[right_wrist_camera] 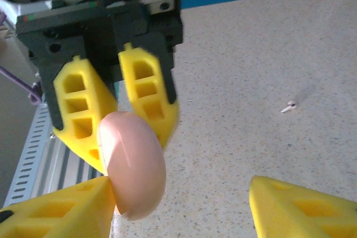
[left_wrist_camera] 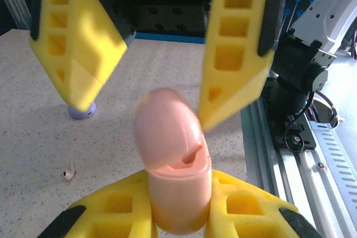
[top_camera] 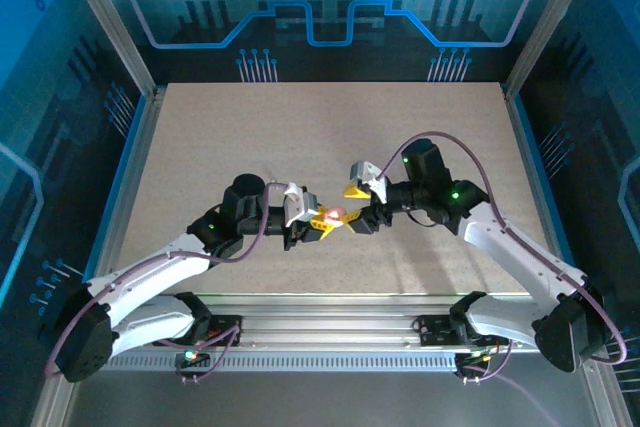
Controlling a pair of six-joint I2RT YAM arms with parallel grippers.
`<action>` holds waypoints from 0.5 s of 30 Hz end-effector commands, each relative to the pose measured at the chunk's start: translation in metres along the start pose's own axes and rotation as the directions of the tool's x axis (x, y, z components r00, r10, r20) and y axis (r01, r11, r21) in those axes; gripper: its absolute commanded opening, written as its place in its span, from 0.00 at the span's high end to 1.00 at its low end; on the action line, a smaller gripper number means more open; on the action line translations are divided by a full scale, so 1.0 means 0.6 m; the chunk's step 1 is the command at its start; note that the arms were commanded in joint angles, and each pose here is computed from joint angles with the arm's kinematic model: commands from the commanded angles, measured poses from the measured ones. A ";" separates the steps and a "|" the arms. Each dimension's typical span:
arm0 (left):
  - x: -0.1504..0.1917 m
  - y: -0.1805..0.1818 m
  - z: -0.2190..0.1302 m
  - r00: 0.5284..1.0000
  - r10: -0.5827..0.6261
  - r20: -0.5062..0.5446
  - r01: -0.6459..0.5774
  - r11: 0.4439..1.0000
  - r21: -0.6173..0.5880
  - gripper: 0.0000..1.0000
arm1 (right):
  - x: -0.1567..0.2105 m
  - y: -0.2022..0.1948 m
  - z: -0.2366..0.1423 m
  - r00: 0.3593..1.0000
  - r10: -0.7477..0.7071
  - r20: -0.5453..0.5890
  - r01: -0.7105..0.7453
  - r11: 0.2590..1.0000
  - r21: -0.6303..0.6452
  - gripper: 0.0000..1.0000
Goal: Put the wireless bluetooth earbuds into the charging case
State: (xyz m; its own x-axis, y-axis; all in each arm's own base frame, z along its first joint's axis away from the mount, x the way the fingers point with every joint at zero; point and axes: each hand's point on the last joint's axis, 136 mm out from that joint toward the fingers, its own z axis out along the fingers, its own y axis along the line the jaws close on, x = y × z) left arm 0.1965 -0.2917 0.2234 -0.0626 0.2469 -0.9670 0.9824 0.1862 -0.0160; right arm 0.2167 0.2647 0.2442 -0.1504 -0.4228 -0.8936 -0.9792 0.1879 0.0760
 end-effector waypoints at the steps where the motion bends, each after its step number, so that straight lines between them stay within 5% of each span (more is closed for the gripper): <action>1: 0.003 -0.020 -0.004 1.000 0.020 -0.008 -0.020 0.999 0.049 0.87 | -0.044 -0.028 -0.020 0.997 -0.019 0.068 0.016 0.998 0.053 0.35; 15: 0.001 0.003 -0.018 0.998 -0.027 0.064 0.029 0.999 -0.020 0.88 | -0.050 -0.058 -0.034 0.994 0.067 0.086 -0.078 0.988 0.132 0.37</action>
State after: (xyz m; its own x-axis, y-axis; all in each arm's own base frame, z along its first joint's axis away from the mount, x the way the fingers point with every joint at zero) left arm 0.1927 -0.2863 0.2187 -0.0692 0.2379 -0.9688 0.9813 0.1911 -0.0232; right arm 0.2440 0.2561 0.2584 -0.1954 -0.3732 -0.9070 -0.9526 0.2922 0.0850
